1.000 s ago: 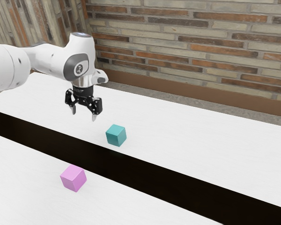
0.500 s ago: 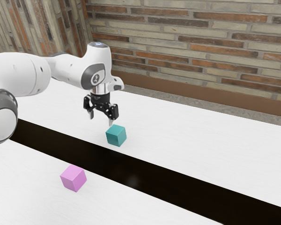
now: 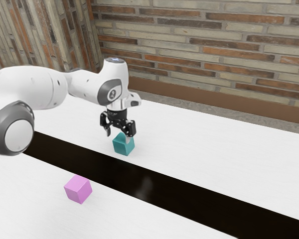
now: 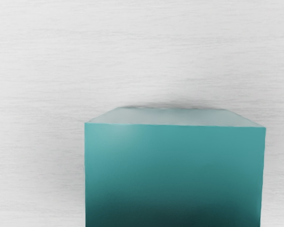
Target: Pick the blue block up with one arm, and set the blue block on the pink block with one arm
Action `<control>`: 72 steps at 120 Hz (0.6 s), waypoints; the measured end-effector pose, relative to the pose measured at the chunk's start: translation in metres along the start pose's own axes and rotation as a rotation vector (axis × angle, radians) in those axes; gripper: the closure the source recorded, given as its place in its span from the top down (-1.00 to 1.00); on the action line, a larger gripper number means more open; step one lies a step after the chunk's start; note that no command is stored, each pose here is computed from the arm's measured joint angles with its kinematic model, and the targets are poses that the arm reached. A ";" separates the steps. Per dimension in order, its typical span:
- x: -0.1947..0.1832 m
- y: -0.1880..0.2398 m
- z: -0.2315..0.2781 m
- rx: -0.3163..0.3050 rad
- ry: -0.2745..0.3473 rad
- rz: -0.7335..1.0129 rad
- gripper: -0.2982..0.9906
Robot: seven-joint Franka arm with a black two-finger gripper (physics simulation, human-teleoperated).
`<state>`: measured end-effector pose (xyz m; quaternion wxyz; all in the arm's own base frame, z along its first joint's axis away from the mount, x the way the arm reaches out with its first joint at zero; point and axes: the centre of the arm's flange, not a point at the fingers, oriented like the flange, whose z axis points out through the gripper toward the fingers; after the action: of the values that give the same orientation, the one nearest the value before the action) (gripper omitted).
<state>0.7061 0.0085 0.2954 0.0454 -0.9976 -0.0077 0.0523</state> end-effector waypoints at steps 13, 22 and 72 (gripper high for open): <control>0.006 -0.003 0.008 -0.012 0.002 -0.003 0.54; 0.012 0.000 0.012 -0.018 0.005 0.000 0.54; 0.018 0.007 0.038 -0.036 -0.005 0.001 0.31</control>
<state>0.7201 0.0053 0.2552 0.0272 -0.9981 -0.0081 0.0544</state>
